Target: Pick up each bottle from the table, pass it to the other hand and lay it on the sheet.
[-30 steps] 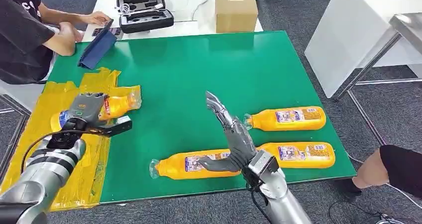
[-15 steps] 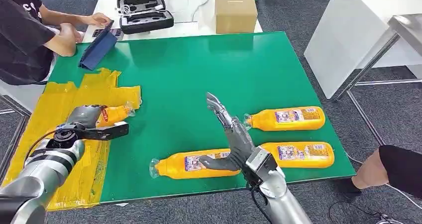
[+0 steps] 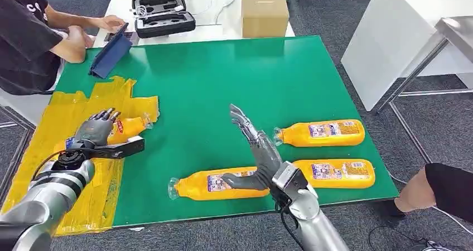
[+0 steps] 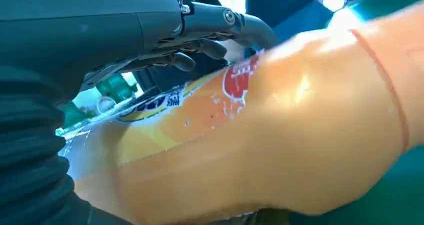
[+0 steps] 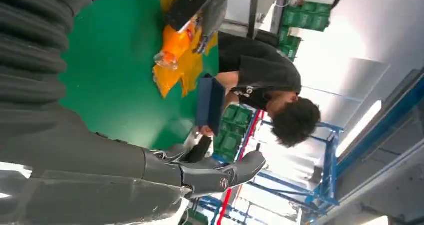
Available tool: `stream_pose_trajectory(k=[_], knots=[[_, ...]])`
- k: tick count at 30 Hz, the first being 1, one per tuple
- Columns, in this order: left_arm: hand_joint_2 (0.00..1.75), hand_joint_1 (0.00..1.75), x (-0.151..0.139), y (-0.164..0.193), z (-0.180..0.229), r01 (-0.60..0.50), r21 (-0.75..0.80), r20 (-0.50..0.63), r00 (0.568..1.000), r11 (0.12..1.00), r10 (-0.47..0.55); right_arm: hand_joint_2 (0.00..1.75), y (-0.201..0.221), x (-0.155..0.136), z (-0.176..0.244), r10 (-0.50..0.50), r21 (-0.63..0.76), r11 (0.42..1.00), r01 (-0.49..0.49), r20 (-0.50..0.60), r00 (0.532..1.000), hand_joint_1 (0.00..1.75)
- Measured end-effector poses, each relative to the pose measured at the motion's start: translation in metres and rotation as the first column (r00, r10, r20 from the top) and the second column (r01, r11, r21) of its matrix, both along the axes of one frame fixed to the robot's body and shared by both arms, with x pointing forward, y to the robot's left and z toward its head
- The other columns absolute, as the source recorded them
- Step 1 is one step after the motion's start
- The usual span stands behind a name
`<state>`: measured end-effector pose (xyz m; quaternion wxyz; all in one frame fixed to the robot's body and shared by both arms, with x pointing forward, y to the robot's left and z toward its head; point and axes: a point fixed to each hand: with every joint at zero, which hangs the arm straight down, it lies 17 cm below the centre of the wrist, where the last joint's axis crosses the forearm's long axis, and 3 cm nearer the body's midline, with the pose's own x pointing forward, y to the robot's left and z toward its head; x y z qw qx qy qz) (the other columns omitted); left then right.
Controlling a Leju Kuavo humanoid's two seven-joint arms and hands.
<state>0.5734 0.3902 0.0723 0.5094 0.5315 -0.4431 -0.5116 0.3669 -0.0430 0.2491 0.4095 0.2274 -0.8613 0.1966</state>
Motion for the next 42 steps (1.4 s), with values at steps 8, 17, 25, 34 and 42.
stream_pose_trajectory(k=[8, 17, 25, 34, 42], knots=[[1.75, 0.00, 0.002, -0.032, 0.025, 0.088, -0.122, 0.175, 0.982, 0.989, -0.066, 1.75, 0.008, 0.011, -0.019, -0.114, -0.167, 0.978, 0.125, 0.069, 0.991, 0.00], [1.75, 0.00, -0.004, -0.104, 0.030, 0.250, -0.445, 0.221, 0.961, 0.860, -0.165, 1.75, 0.046, -0.001, -0.084, -0.079, -0.502, 0.849, 0.165, 0.187, 0.979, 0.00], [1.75, 0.00, -0.008, -0.131, 0.057, 0.334, -0.568, 0.291, 0.936, 0.752, -0.196, 1.75, 0.049, 0.001, -0.116, -0.061, -0.593, 0.792, 0.147, 0.163, 0.985, 0.00], [1.75, 0.00, -0.039, -0.157, 0.099, 0.485, -0.716, 0.459, 0.869, 0.502, -0.185, 1.75, 0.035, 0.029, -0.153, -0.169, -0.737, 0.610, 0.292, 0.238, 0.956, 0.00], [1.75, 0.00, -0.064, -0.168, 0.135, 0.574, -0.746, 0.555, 0.816, 0.338, -0.161, 1.75, 0.033, 0.034, -0.176, -0.185, -0.793, 0.525, 0.310, 0.249, 0.951, 0.00]])
